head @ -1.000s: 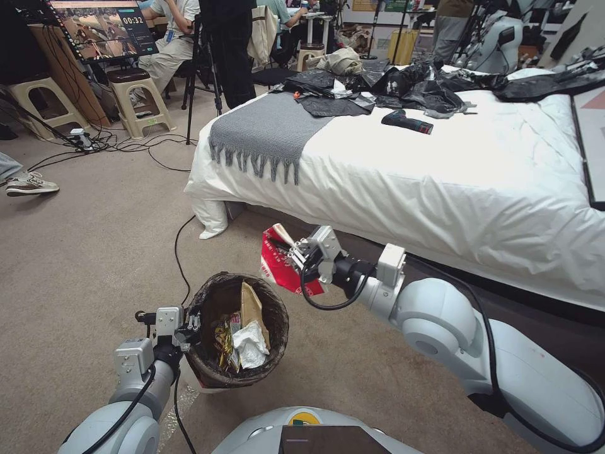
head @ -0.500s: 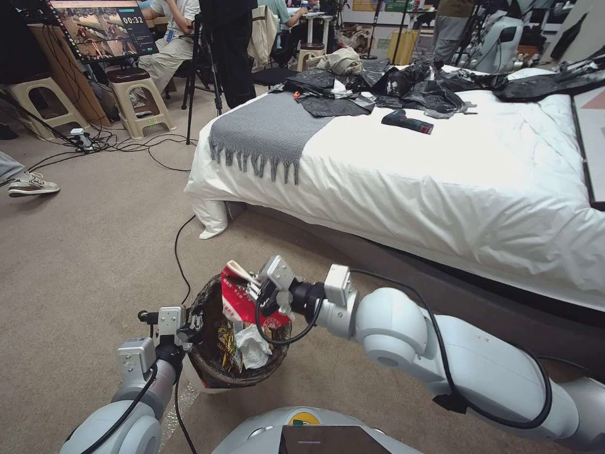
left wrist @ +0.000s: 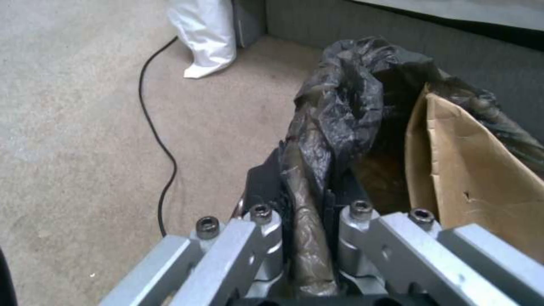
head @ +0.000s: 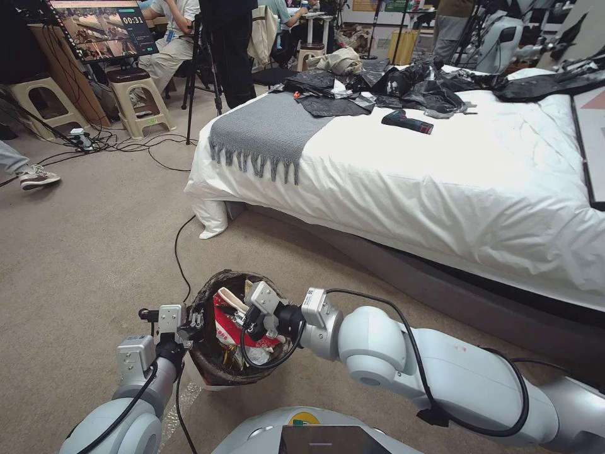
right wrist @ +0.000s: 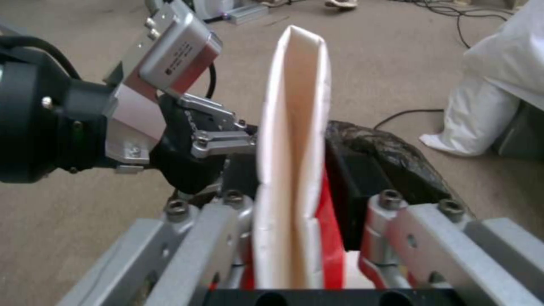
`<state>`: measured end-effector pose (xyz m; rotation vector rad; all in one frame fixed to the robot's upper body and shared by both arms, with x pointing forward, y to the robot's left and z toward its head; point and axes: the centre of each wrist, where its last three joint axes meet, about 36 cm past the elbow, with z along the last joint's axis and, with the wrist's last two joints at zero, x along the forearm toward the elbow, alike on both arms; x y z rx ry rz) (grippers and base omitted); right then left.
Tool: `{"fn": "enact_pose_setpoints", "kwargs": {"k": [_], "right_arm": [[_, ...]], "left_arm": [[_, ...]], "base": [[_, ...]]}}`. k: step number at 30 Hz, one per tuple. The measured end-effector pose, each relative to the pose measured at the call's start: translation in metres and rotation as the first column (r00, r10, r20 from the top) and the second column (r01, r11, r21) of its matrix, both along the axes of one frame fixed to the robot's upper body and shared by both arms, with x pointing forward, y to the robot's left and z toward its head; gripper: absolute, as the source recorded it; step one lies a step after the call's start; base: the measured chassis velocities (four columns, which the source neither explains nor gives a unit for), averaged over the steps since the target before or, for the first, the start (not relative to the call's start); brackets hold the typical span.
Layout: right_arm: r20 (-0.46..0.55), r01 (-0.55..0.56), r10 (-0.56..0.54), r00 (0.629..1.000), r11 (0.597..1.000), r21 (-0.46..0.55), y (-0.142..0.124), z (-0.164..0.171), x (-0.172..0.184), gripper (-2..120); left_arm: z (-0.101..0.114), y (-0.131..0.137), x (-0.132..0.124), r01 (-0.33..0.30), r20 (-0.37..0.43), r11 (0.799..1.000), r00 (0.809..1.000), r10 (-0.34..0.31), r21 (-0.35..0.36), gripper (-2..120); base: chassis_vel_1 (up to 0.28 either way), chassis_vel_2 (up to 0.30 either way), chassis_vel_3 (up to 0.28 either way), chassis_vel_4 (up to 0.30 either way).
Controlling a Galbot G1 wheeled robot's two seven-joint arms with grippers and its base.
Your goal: Pick up the trash bin, then pick up the garbage from the floor and place it into the trash bin.
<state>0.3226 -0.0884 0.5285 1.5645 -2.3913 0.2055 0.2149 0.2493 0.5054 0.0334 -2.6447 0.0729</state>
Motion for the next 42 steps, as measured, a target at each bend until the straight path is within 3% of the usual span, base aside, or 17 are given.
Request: {"fn": "enact_pose_setpoints", "kwargs": {"k": [10, 12, 19, 37, 38, 39, 41, 42], "right_arm": [[0.004, 0.006, -0.006, 1.0, 1.0, -0.003, 0.001, -0.001, 0.0, 67], [0.004, 0.006, -0.006, 1.0, 1.0, -0.003, 0.001, -0.001, 0.0, 68], [0.004, 0.007, -0.007, 1.0, 1.0, -0.003, 0.0, -0.001, 0.0, 98], [0.015, 0.022, -0.022, 1.0, 1.0, 0.013, -0.003, 0.002, -0.001, 100], [0.079, 0.125, -0.133, 0.988, 0.988, 0.095, -0.023, 0.023, 0.0, 100], [0.079, 0.125, -0.133, 0.988, 0.988, 0.095, -0.023, 0.023, 0.0, 100], [0.112, 0.296, -0.317, 0.942, 0.94, 0.173, -0.05, 0.031, 0.008, 100], [0.112, 0.296, -0.317, 0.942, 0.94, 0.173, -0.05, 0.031, 0.008, 100]], "left_arm": [[0.0, 0.0, 0.0, 0.0, -0.001, 1.0, 1.0, 0.0, -0.001, 7], [0.0, 0.0, 0.0, 0.0, -0.001, 1.0, 1.0, 0.0, -0.002, 7], [0.0, 0.0, 0.0, 0.001, -0.001, 1.0, 1.0, -0.001, -0.002, 7], [0.0, 0.0, 0.0, 0.001, 0.0, 1.0, 1.0, -0.001, -0.002, 7], [0.001, 0.001, 0.002, 0.0, 0.008, 1.0, 1.0, 0.0, -0.002, 7], [0.001, 0.001, 0.002, 0.0, 0.008, 1.0, 1.0, 0.0, -0.002, 7], [0.002, 0.0, 0.003, 0.0, 0.013, 1.0, 1.0, 0.0, -0.005, 7], [0.002, 0.0, 0.003, 0.0, 0.013, 1.0, 1.0, 0.0, -0.005, 7]], "base": [[0.0, 0.0, 0.0, 0.0], [0.0, 0.0, 0.0, 0.0], [0.0, 0.0, 0.0, 0.0], [0.0, 0.0, 0.0, 0.0], [0.0, 0.0, 0.0, 0.0], [0.0, 0.0, 0.0, 0.0], [0.0, 0.0, 0.0, 0.0], [0.0, 0.0, 0.0, 0.0]]}}
